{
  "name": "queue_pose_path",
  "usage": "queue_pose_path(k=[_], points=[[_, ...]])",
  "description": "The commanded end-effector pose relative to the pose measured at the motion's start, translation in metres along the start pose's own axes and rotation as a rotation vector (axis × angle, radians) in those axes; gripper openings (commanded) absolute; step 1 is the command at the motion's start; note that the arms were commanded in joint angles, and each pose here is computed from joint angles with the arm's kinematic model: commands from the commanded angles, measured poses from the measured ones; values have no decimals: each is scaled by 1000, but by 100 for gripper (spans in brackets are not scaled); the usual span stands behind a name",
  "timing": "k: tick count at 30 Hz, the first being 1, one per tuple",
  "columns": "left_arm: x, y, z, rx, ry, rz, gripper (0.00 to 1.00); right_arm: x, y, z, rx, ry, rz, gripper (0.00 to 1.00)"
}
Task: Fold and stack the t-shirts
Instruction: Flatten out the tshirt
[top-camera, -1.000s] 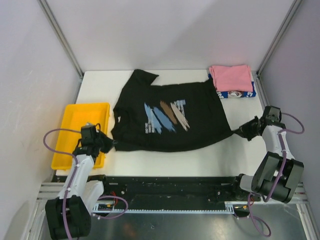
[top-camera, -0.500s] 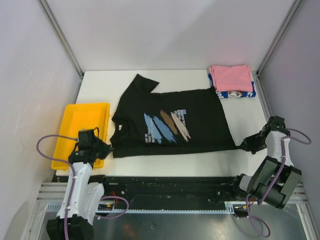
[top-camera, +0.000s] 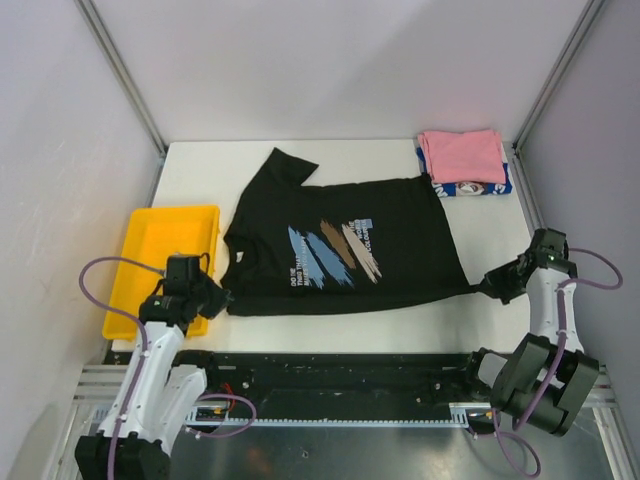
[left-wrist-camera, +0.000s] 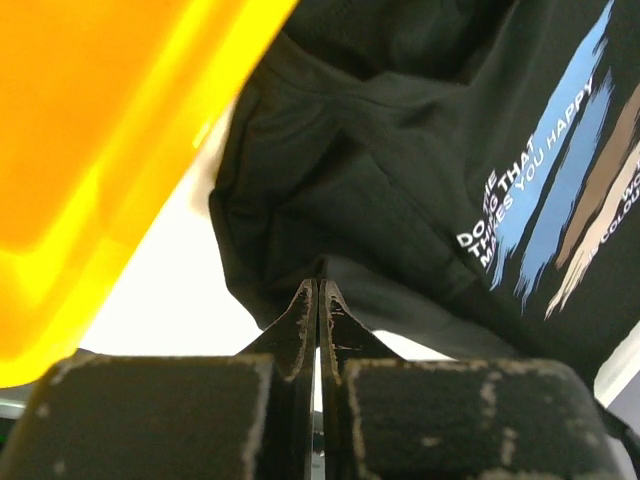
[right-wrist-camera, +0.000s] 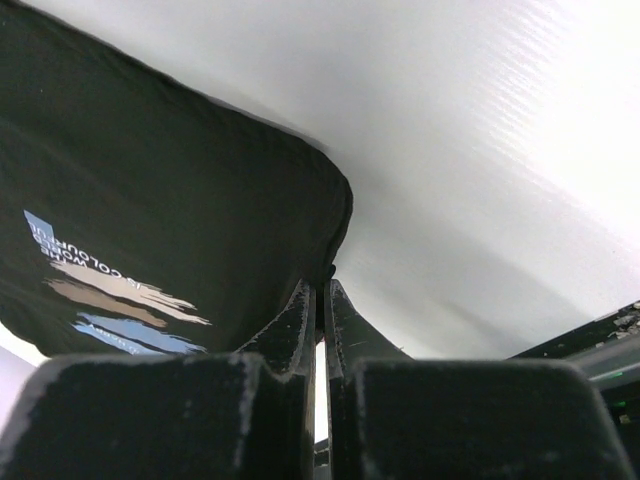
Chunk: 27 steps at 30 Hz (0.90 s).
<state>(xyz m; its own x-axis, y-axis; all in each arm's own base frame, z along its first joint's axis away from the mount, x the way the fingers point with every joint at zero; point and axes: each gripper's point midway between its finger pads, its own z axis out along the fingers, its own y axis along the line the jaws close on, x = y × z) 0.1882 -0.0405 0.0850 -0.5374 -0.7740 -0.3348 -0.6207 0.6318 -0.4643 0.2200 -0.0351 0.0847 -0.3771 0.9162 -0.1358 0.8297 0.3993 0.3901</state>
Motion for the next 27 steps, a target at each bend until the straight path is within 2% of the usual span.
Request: queue_pose_path(k=[1, 5, 11, 15, 27], points=[[18, -1, 3, 2, 29, -14, 0, -3, 7, 4, 5, -35, -27, 0], [44, 12, 7, -20, 81, -77, 0, 6, 4, 4, 20, -15, -48, 0], [52, 39, 3, -106, 65, -165, 0, 10, -5, -2, 42, -16, -45, 0], [59, 38, -6, -104, 84, -204, 0, 7, -13, -4, 62, -20, -24, 0], [73, 35, -37, -87, 153, -116, 0, -10, -26, -3, 64, -22, 16, 0]])
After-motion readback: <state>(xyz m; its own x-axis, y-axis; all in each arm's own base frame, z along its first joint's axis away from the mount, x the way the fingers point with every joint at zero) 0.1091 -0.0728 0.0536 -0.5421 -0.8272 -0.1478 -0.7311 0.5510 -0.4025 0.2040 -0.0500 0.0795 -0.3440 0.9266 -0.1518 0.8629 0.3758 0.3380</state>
